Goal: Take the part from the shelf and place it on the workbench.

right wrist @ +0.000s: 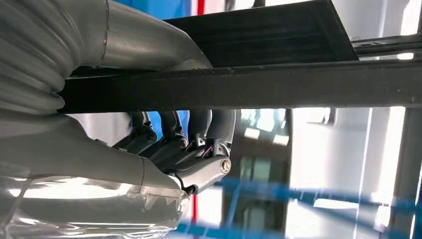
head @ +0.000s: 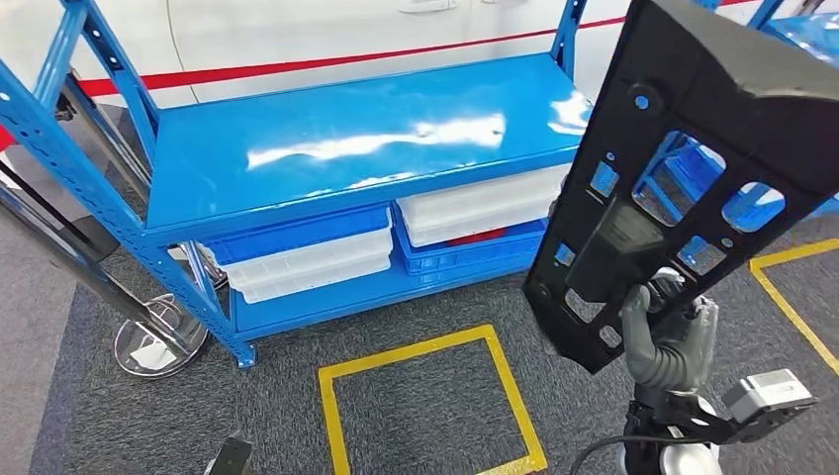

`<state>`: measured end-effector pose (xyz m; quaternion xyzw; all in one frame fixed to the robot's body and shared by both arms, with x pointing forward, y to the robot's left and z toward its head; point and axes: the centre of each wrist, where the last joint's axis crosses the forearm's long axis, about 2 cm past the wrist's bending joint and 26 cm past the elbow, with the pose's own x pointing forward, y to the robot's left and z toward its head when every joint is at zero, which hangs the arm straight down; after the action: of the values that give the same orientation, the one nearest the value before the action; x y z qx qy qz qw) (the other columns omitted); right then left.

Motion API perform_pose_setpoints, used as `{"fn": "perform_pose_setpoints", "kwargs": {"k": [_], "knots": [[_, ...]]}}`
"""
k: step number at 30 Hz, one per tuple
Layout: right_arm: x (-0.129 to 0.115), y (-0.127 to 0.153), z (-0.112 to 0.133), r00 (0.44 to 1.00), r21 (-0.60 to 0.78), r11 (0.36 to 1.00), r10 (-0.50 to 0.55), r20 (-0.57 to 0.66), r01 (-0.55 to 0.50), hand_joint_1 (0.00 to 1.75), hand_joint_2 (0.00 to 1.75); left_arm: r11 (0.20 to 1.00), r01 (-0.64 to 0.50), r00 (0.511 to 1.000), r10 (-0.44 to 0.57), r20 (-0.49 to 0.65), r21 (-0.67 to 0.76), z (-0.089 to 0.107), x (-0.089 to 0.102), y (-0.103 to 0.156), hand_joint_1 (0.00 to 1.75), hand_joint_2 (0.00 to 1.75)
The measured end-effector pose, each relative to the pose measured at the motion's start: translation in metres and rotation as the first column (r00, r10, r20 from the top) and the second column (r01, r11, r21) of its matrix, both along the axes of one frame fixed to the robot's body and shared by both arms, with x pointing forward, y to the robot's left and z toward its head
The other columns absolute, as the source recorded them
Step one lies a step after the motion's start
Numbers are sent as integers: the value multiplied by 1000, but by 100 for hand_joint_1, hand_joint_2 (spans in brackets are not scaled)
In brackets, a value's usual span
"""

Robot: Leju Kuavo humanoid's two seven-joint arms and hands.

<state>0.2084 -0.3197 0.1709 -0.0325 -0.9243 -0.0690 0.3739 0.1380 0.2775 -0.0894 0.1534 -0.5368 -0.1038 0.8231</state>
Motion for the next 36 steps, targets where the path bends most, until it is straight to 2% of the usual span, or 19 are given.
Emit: {"fn": "perform_pose_setpoints", "kwargs": {"k": [6, 16, 21, 24, 29, 36], "knots": [[-11, -14, -1, 999, -5, 999, -48, -4, 48, 175, 175, 1000, 23, 1000, -23, 11, 19, 2, 6, 6, 0, 0], [-36, -47, -10, 993, -34, 994, -104, -57, 103, 175, 175, 1000, 16, 1000, -16, 0, 18, 0, 0, 10, 0, 0], [-45, -54, -10, 988, -42, 990, -135, -69, 133, 175, 175, 998, 6, 1000, -6, -9, -65, -2, -4, 10, 0, 0], [-53, -56, -11, 985, -46, 987, -154, -77, 151, 175, 175, 995, -18, 998, 12, -61, -101, -5, -15, 9, 0, 0], [-55, -59, -10, 982, -47, 984, -173, -77, 170, 175, 175, 995, -67, 983, 54, -178, -70, -14, -53, 22, 0, 0], [-53, -66, -6, 978, -54, 979, -201, -56, 198, 175, 175, 991, -131, 960, 124, -251, -12, -17, -67, 41, 0, 0]]}}
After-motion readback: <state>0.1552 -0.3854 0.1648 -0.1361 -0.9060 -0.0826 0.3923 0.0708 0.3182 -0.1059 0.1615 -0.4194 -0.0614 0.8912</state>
